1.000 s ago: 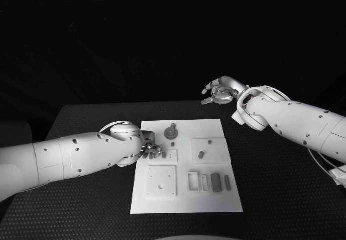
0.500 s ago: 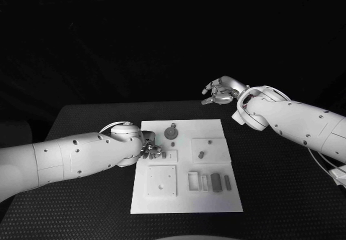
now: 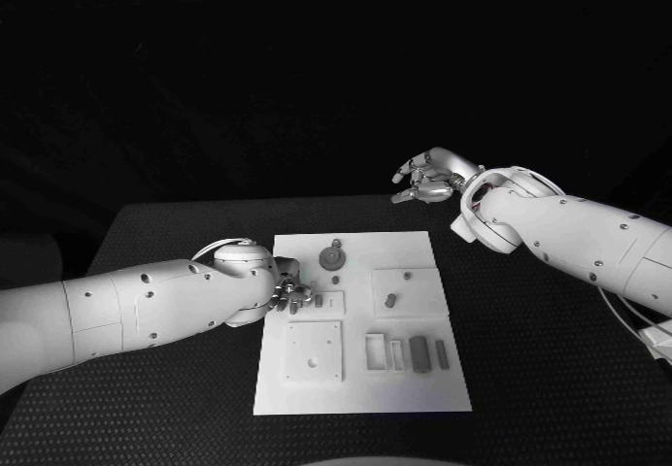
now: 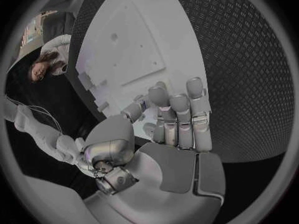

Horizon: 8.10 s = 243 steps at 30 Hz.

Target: Assemble the parts on the task board

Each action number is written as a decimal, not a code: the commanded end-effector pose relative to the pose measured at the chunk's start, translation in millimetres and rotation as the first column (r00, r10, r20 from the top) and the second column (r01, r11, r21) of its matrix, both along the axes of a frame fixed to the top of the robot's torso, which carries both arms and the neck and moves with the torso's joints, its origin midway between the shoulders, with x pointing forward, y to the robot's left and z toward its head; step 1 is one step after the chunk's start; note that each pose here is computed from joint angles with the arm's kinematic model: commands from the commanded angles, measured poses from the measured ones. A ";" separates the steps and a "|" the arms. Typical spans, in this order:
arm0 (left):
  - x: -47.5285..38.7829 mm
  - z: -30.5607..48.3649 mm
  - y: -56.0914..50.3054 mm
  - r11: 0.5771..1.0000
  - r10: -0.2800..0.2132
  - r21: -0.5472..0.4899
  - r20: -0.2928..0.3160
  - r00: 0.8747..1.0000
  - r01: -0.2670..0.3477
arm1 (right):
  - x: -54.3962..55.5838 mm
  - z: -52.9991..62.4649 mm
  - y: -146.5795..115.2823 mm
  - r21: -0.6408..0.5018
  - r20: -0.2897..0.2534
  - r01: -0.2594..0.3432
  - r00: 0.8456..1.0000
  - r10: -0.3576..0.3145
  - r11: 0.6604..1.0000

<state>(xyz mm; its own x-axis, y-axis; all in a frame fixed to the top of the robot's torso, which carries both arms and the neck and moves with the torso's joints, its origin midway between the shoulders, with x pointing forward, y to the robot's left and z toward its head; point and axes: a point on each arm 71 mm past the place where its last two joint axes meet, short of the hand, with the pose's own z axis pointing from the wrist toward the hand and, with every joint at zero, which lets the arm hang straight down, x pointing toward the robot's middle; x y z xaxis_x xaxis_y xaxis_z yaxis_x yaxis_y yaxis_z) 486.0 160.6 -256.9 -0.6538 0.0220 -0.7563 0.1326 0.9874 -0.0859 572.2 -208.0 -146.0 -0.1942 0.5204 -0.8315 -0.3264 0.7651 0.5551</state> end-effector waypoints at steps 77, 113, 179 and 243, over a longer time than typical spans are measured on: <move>7.4 1.4 17.1 0.985 0.116 -0.130 0.029 0.993 -0.112 | -1.5 -4.7 -0.9 -0.005 -0.017 -0.014 1.000 0.014 1.000; -14.2 1.8 28.6 0.971 0.159 -0.190 0.053 0.986 -0.146 | -3.4 -10.3 -8.2 -0.008 -0.025 -0.002 1.000 0.001 1.000; -10.5 -8.9 20.2 0.954 0.168 -0.247 -0.016 0.986 -0.167 | -2.7 -11.3 -7.8 0.013 -0.034 -0.019 0.999 0.020 1.000; 31.7 20.4 26.3 0.957 0.149 -0.190 -0.331 0.932 -0.220 | -1.3 -18.5 -4.9 0.019 -0.059 -0.024 0.998 0.025 1.000</move>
<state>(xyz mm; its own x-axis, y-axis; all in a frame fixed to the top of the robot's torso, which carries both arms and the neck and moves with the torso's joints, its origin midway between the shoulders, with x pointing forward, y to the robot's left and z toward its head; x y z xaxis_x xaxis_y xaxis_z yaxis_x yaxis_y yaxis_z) 521.6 191.2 -235.3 -0.7746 -0.2790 -0.5676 -0.1204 0.9461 -0.3008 571.3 -214.1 -163.8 -0.2419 0.5331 -0.8108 -0.3034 0.7521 0.5850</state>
